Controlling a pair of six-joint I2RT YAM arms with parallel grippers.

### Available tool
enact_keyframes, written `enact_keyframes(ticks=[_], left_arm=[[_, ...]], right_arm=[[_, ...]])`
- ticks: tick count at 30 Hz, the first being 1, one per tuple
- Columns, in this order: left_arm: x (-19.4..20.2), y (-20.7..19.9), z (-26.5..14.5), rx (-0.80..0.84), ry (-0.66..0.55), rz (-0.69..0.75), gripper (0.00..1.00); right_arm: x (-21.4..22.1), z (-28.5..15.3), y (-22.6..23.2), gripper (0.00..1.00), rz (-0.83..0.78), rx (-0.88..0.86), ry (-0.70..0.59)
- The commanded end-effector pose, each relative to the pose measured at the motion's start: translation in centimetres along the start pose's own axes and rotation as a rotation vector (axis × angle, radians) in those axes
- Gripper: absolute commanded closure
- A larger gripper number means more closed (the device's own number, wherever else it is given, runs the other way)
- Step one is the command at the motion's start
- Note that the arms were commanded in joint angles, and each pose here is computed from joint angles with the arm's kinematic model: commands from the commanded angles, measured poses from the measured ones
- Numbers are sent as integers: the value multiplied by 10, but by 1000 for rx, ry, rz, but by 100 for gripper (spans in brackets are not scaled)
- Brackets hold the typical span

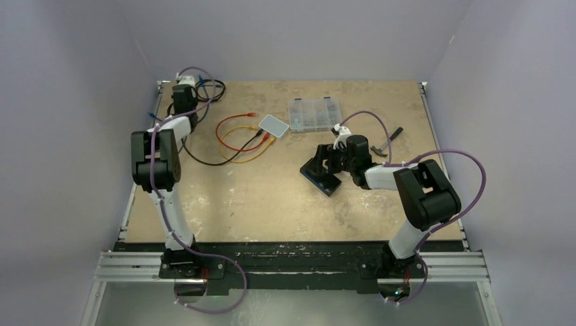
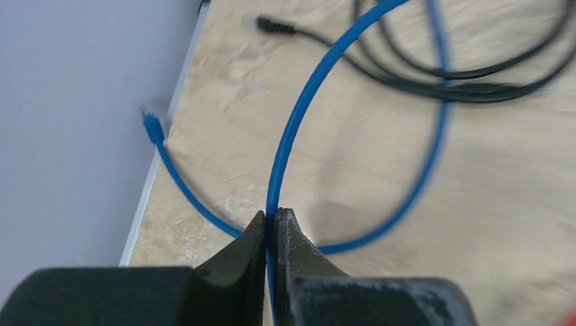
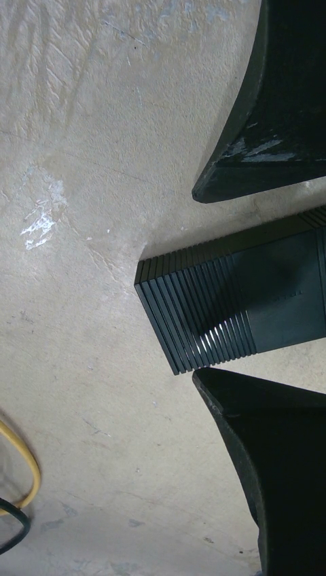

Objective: Insert the plug into the switch port
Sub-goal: Pick up the connector from the center of the board.

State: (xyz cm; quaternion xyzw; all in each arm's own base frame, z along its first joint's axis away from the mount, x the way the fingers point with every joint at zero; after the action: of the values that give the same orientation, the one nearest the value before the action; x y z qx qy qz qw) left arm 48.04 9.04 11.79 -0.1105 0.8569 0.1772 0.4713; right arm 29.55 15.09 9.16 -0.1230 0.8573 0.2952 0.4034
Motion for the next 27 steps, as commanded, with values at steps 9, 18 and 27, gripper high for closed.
enact_keyframes(ticks=[9, 18, 27], left_arm=[[-126, -69, -147, 60, -341, 86, 100], [-101, -81, -232, 353, -359, -98, 100], [-3, -95, -288, 418, -216, 34, 100]], right_arm=[[-13, -11, 9, 6, -21, -20, -49], [-19, -24, 13, 6, -14, 0, -94], [-27, -43, 17, 6, -14, 69, -192]])
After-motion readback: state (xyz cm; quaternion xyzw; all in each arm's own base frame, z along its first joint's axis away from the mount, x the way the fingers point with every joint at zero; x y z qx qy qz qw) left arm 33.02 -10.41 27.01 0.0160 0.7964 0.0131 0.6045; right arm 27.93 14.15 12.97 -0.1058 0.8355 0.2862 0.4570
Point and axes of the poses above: each gripper's point midway between its finger pads, its own z axis out along the fingers, its own y axis along the line the jaws close on, x = y × z, the point moved 10 cm from there along -z, back along the fingers, and after that the axes turned 4 degrees about -z, right-handed, at the moved point
